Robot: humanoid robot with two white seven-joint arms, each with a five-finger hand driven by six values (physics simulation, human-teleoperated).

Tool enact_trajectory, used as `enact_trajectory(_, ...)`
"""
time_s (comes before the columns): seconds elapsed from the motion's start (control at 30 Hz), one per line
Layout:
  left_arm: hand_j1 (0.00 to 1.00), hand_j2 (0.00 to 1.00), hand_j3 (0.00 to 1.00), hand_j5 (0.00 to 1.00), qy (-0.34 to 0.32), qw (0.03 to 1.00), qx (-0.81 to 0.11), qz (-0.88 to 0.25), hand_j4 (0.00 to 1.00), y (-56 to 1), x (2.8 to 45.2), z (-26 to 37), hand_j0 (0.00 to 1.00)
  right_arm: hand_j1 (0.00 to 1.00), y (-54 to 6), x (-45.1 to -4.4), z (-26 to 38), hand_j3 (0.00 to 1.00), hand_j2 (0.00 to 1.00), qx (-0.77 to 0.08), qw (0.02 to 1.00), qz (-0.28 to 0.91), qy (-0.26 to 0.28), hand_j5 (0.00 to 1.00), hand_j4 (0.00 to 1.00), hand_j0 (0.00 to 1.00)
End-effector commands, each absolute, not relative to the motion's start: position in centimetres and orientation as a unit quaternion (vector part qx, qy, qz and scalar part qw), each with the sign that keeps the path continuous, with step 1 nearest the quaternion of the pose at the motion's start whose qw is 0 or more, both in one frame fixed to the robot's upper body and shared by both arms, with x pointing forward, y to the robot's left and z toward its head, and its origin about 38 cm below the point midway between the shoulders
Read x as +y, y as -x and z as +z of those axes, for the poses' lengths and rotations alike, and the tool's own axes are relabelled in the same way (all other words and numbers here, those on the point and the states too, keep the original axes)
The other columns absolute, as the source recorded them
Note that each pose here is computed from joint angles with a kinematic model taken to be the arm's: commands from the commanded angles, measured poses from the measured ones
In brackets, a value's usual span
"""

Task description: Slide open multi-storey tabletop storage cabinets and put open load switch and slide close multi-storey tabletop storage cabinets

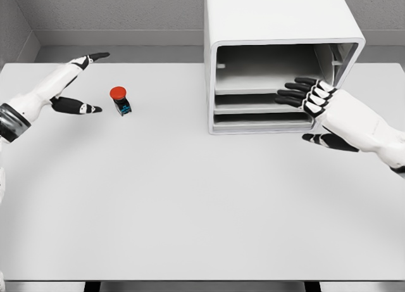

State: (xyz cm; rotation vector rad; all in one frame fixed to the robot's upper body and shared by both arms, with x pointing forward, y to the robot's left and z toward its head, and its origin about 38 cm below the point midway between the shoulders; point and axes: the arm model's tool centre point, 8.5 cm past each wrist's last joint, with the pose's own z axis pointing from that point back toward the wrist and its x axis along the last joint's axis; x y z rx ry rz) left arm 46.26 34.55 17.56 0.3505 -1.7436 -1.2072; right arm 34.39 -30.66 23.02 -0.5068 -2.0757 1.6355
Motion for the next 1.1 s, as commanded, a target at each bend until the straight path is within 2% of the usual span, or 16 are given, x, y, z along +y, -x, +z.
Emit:
enact_trajectory(0.0, 1.0, 1.0, 1.0, 1.0, -0.135, 0.494, -0.698, -0.5, 1.0, -46.4, 34.2, 15.8, 1.0, 0.84, -34.4, -30.5, 22.9, 0.84, 0.84, -0.755, 0.225, 0.589, 0.18, 0.84, 0.84, 0.84)
enact_trajectory(0.07, 1.0, 1.0, 1.0, 1.0, -0.141, 0.503, -0.684, -0.51, 1.0, -47.2, 34.3, 15.5, 1.0, 0.77, -34.4, -30.3, 22.9, 0.77, 0.77, -0.755, 0.225, 0.59, 0.178, 0.77, 0.77, 0.77)
enact_trajectory(0.17, 1.0, 1.0, 1.0, 1.0, -0.146, 0.507, -0.668, -0.525, 1.0, -47.6, 34.1, 15.0, 1.0, 0.7, -34.6, -30.0, 23.0, 0.7, 0.7, -0.758, 0.22, 0.588, 0.178, 0.7, 0.7, 0.7)
enact_trajectory(0.43, 1.0, 1.0, 1.0, 1.0, -0.146, 0.505, -0.663, -0.533, 1.0, -48.1, 33.2, 14.9, 1.0, 0.71, -35.2, -28.1, 22.2, 0.71, 0.71, -0.745, 0.223, 0.61, 0.155, 0.71, 0.71, 0.71)
enact_trajectory(0.93, 1.0, 1.0, 1.0, 1.0, -0.187, 0.484, -0.625, -0.584, 1.0, -49.3, 31.9, 16.0, 1.0, 0.72, -39.0, -29.2, 22.9, 0.72, 0.72, -0.745, 0.242, 0.593, 0.187, 0.72, 0.72, 0.72)
enact_trajectory(1.07, 1.0, 1.0, 1.0, 1.0, -0.203, 0.476, -0.612, -0.598, 1.0, -49.4, 31.7, 16.4, 1.0, 0.72, -39.0, -28.2, 22.6, 0.72, 0.72, -0.75, 0.239, 0.592, 0.176, 0.72, 0.72, 0.72)
